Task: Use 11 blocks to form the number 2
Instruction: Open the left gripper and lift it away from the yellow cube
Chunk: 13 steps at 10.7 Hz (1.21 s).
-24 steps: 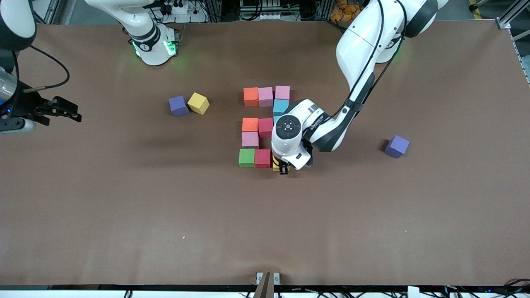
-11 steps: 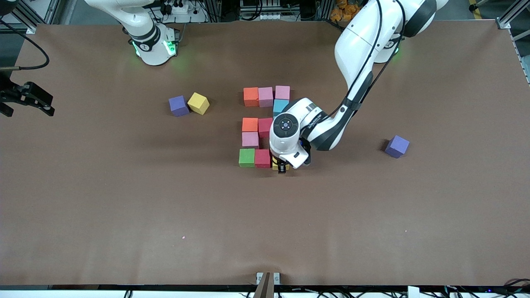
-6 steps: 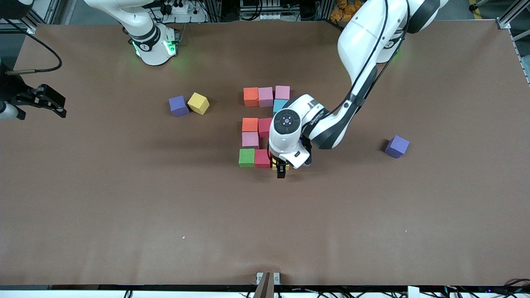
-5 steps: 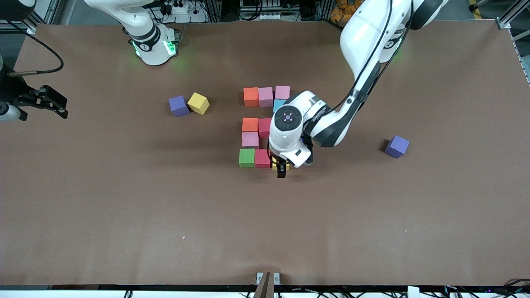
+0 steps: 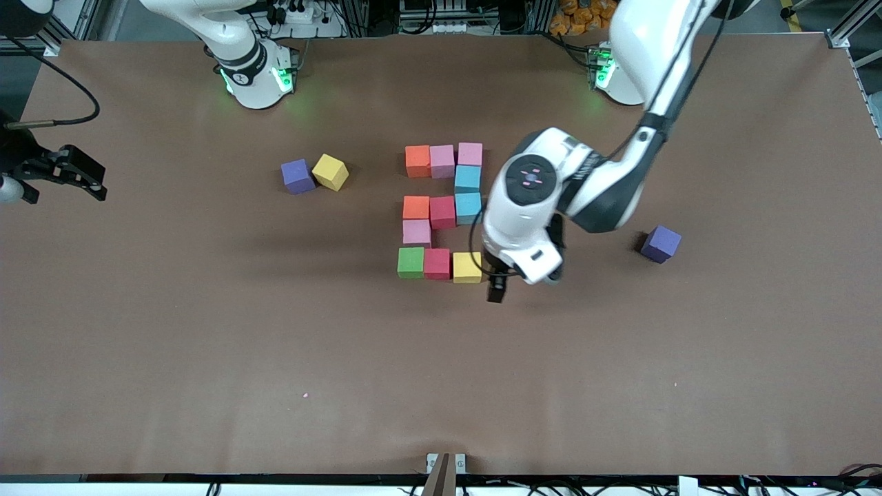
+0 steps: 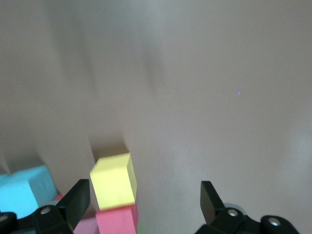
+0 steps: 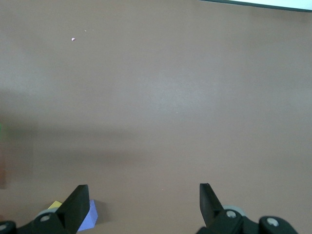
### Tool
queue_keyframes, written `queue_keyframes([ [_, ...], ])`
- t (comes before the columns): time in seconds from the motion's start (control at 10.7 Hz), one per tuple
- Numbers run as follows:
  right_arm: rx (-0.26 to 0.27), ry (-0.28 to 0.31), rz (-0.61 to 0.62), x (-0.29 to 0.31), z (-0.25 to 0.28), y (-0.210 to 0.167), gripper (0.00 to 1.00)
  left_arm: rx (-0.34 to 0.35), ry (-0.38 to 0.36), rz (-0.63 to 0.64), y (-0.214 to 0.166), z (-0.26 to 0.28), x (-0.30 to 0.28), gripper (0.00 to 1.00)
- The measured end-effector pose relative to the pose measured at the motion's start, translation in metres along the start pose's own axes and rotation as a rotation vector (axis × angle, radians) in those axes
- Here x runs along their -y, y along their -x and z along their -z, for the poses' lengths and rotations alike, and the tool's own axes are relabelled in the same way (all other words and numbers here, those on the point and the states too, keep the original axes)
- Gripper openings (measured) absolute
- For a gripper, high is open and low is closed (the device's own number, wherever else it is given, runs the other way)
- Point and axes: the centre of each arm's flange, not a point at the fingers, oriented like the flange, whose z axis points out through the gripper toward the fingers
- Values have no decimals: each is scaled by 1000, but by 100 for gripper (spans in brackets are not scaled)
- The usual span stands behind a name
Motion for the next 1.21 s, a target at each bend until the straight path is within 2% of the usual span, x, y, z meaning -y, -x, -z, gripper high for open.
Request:
queue_keyframes([
  [0.37,-4,-10,-13,-6,0,0,100,-18,-3,-282,-97,39,-18,100],
  [0.75,7,-63,6,-8,-2,2,100,-30,-53,-608,-185,81,-14,100],
  [0.93,7,-68,24,-7,-2,2,100,-26,-92,-747,-218,108,-3,100],
  [1.21,12,-72,41,1,-2,1,100,-36,-101,-934,-249,160,17,100],
])
